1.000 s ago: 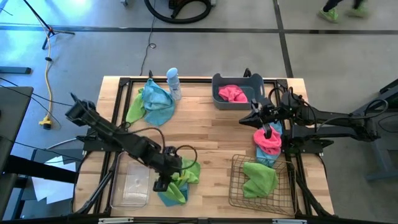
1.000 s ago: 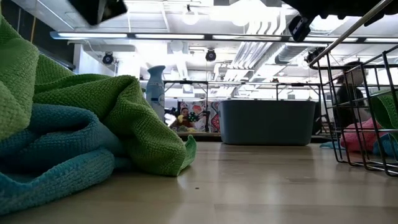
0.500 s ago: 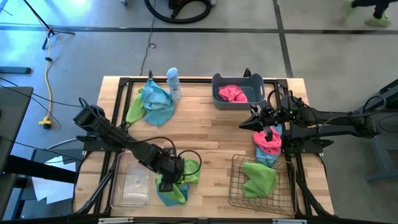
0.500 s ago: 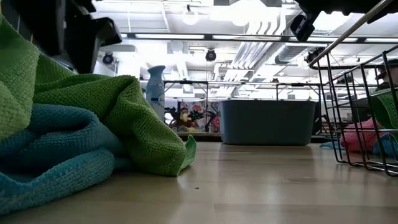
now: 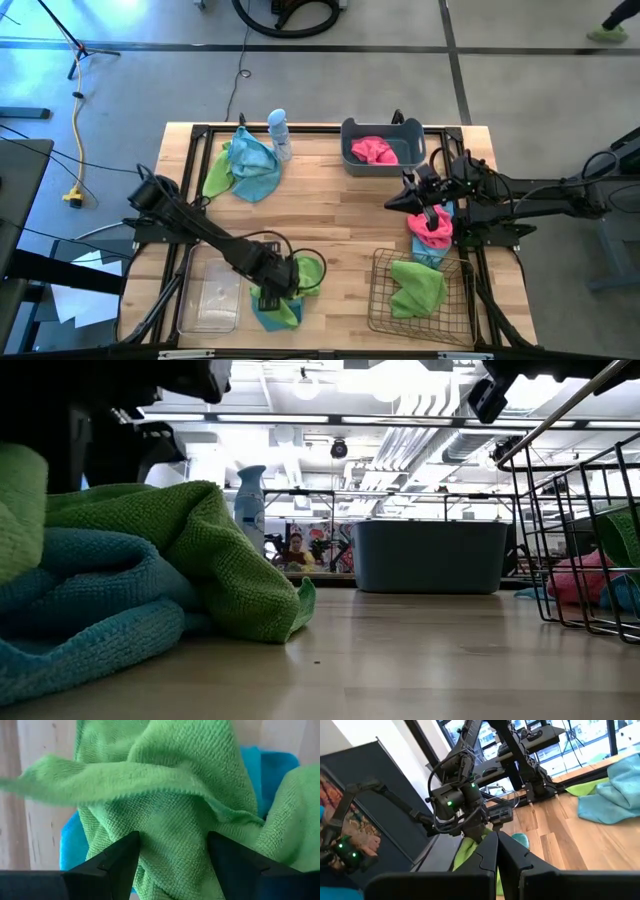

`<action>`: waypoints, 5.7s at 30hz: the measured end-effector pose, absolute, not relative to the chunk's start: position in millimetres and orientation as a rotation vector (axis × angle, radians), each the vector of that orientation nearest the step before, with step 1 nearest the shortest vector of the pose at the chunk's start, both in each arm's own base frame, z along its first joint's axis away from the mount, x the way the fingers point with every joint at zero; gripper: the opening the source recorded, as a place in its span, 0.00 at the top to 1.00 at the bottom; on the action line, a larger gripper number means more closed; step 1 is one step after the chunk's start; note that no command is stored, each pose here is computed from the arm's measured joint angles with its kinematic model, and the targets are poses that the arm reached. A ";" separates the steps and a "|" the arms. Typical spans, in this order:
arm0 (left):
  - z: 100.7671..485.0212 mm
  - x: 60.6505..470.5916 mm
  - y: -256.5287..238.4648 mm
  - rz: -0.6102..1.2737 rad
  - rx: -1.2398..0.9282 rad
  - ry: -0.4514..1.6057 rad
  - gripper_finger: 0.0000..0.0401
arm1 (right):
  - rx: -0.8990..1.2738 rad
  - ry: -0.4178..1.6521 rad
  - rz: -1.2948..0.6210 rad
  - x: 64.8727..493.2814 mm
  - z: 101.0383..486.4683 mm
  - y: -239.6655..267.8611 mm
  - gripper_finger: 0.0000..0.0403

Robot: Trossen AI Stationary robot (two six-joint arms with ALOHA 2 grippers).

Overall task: Sort microfiber towel by color & place in baskets
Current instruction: Put the bottom green microfiber towel into the wire basket

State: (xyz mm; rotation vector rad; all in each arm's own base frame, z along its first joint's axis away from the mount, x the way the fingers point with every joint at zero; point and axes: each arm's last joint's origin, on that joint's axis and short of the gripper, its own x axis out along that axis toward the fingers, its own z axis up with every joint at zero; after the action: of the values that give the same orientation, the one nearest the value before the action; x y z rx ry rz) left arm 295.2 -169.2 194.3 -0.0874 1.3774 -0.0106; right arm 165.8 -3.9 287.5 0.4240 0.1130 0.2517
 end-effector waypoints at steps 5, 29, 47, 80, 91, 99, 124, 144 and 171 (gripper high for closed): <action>190.5 295.9 -169.9 -0.024 -0.074 1.391 0.55 | 0.394 0.111 0.261 165.8 287.5 -2.5 1.00; 267.6 277.2 -131.7 -0.045 -0.216 1.185 1.00 | 0.366 0.106 0.262 165.9 287.6 -2.6 1.00; 342.4 278.5 -88.3 0.061 -0.160 0.599 1.00 | 0.274 -0.084 0.235 165.7 304.6 -4.1 1.00; 359.6 351.1 -102.5 -0.110 -0.003 -0.053 1.00 | 0.169 -0.362 0.177 159.9 329.1 -6.0 1.00; 302.4 406.0 -103.9 -0.230 -0.134 -0.174 1.00 | 0.169 -0.357 0.176 160.1 328.5 -6.0 1.00; 305.3 442.5 -102.4 -0.341 -0.148 -0.218 1.00 | 0.171 -0.346 0.175 160.5 327.6 -6.1 1.00; 244.7 510.5 -124.7 -0.382 -0.099 -0.134 1.00 | 0.202 -0.314 0.176 161.5 324.9 -6.1 1.00; 197.6 516.6 -134.4 -0.312 -0.139 0.092 1.00 | 0.203 -0.290 0.173 162.2 322.5 -6.3 1.00; 228.2 500.5 -119.8 -0.326 -0.141 0.305 0.43 | 0.204 -0.299 0.171 161.5 323.5 -6.6 1.00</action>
State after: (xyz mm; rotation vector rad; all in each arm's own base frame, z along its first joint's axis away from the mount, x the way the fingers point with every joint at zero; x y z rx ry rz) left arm 500.5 -119.8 228.2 -0.1415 0.3049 -0.3257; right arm 161.5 -6.6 323.5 0.2038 -0.2992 0.1713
